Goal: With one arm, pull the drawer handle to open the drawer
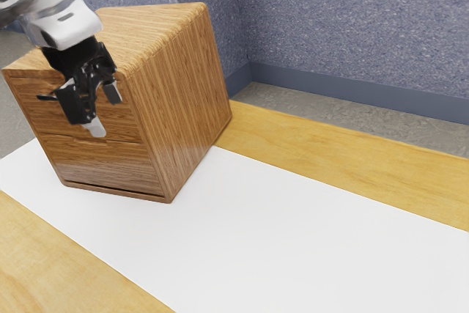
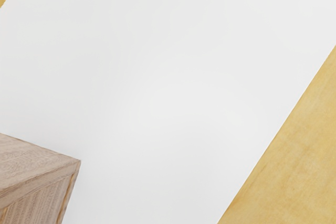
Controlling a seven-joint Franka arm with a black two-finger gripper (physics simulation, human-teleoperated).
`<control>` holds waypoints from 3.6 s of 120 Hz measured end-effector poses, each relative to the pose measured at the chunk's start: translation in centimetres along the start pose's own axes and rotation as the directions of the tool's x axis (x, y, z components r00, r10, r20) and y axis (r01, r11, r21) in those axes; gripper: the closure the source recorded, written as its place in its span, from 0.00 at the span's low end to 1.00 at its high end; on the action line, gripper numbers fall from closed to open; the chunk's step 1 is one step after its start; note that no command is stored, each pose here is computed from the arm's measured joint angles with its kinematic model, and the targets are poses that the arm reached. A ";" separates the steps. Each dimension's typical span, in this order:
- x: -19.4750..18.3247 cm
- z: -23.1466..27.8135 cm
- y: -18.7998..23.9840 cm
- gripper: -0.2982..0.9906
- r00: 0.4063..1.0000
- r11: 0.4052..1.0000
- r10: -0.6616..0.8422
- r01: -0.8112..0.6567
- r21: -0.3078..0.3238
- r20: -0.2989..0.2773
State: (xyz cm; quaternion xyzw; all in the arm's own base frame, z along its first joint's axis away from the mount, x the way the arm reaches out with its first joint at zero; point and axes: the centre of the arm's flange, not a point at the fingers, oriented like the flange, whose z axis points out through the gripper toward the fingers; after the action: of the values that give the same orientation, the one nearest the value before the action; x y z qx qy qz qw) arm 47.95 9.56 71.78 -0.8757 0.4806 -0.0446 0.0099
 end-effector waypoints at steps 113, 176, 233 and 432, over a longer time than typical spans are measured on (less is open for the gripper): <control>-15.4 3.9 -5.7 0.23 0.980 0.980 0.196 -0.195 -0.030 0.025; -18.1 3.4 -6.5 0.23 0.975 0.976 0.220 -0.219 -0.016 0.029; -19.1 1.8 -6.7 0.23 0.980 0.966 0.196 -0.197 0.166 0.024; -20.6 4.8 -8.5 0.24 0.985 0.956 0.171 -0.171 0.240 0.018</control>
State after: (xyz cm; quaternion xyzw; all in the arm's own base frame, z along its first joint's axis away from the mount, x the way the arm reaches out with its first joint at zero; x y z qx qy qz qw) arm 44.53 31.36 66.11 -0.8231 0.5456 -0.1026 0.1192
